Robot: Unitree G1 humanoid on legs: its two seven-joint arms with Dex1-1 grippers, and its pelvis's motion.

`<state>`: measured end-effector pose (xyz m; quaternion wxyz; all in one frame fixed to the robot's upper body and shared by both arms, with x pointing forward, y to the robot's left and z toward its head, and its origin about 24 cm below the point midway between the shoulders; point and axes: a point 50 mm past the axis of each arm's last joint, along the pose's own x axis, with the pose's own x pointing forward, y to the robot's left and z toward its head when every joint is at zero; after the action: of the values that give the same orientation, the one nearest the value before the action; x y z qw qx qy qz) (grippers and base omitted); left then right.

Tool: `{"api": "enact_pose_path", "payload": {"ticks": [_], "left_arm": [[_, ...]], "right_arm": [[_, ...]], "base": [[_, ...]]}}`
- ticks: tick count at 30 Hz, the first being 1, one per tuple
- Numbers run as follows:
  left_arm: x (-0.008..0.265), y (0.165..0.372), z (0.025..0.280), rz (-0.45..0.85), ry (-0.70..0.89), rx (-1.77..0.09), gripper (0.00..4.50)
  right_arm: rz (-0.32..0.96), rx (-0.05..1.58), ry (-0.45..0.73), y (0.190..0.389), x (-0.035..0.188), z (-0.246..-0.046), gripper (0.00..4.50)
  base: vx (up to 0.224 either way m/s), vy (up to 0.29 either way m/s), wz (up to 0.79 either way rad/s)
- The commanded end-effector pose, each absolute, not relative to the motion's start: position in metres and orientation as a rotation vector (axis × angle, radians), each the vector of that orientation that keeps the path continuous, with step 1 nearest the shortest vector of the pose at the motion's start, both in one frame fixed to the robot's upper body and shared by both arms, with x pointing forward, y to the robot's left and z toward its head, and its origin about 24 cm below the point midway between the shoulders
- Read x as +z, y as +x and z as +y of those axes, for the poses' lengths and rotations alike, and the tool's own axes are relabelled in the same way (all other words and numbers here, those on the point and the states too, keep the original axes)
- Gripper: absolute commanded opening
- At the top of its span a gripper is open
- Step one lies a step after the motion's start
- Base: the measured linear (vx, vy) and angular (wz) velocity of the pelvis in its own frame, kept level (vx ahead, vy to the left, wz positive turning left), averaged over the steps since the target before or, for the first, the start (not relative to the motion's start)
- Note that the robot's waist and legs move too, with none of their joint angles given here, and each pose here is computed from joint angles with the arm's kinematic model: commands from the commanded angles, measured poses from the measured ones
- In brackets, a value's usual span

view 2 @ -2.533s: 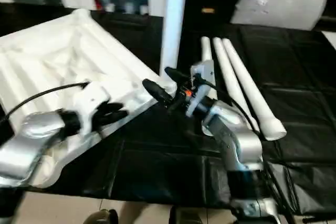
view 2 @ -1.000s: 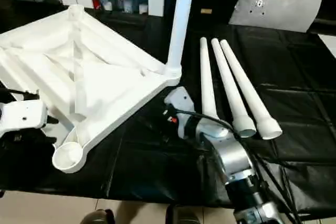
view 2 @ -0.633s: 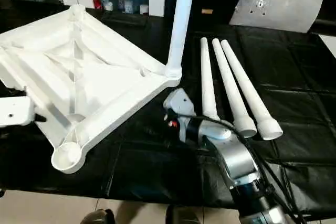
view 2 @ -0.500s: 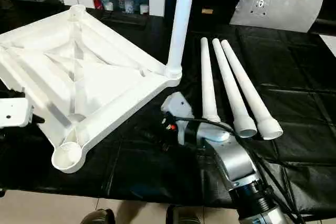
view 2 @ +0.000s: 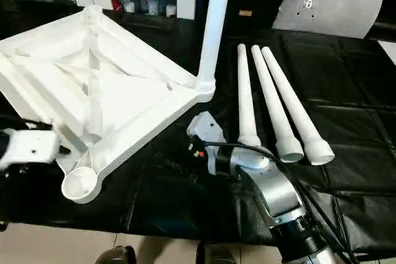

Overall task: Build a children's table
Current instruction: Rotate table base

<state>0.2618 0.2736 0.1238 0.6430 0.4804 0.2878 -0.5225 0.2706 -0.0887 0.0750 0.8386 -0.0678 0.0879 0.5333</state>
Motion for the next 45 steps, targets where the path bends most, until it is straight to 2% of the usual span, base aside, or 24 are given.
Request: {"api": "enact_pose_path", "payload": {"ticks": [1, 9, 13, 18, 27, 32, 36, 41, 45], "left_arm": [[0.119, 0.263, 0.274, 0.681, 1.081, -1.192, 1.8], [0.117, 0.269, 0.256, 0.66, 0.999, -1.244, 1.35], [0.11, 0.274, 0.235, 0.63, 0.87, -1.258, 1.13], [0.101, 0.283, 0.215, 0.586, 0.78, -1.231, 0.88], [0.089, 0.292, 0.194, 0.584, 0.664, -1.115, 0.5], [0.082, 0.299, 0.179, 0.578, 0.592, -1.007, 0.42], [0.079, 0.305, 0.168, 0.581, 0.554, -0.943, 0.34], [0.08, 0.305, 0.158, 0.532, 0.554, -0.991, 0.18], [0.083, 0.302, 0.152, 0.47, 0.615, -1.058, 0.06]], "right_arm": [[0.188, 1.136, -0.151, 0.267, 0.076, -0.09, 4.5], [0.188, 1.153, -0.158, 0.265, 0.079, -0.092, 4.5], [0.243, 1.298, -0.144, 0.247, 0.082, -0.095, 4.5], [0.285, 1.389, -0.139, 0.237, 0.087, -0.101, 4.5], [0.271, 1.342, -0.154, 0.241, 0.093, -0.105, 4.5], [0.256, 1.256, -0.148, 0.249, 0.096, -0.106, 4.5], [0.253, 1.083, -0.148, 0.265, 0.096, -0.112, 4.5], [0.254, 0.928, -0.12, 0.279, 0.098, -0.114, 4.5], [0.262, 0.732, -0.051, 0.297, 0.101, -0.117, 4.5]], "base": [[0.0, 0.0, 0.0], [0.0, 0.0, 0.0], [0.0, 0.0, 0.0], [0.0, 0.0, 0.0], [0.0, 0.0, 0.0], [0.0, 0.0, 0.0], [0.0, 0.0, 0.0], [0.0, 0.0, 0.0], [0.0, 0.0, 0.0]]}}
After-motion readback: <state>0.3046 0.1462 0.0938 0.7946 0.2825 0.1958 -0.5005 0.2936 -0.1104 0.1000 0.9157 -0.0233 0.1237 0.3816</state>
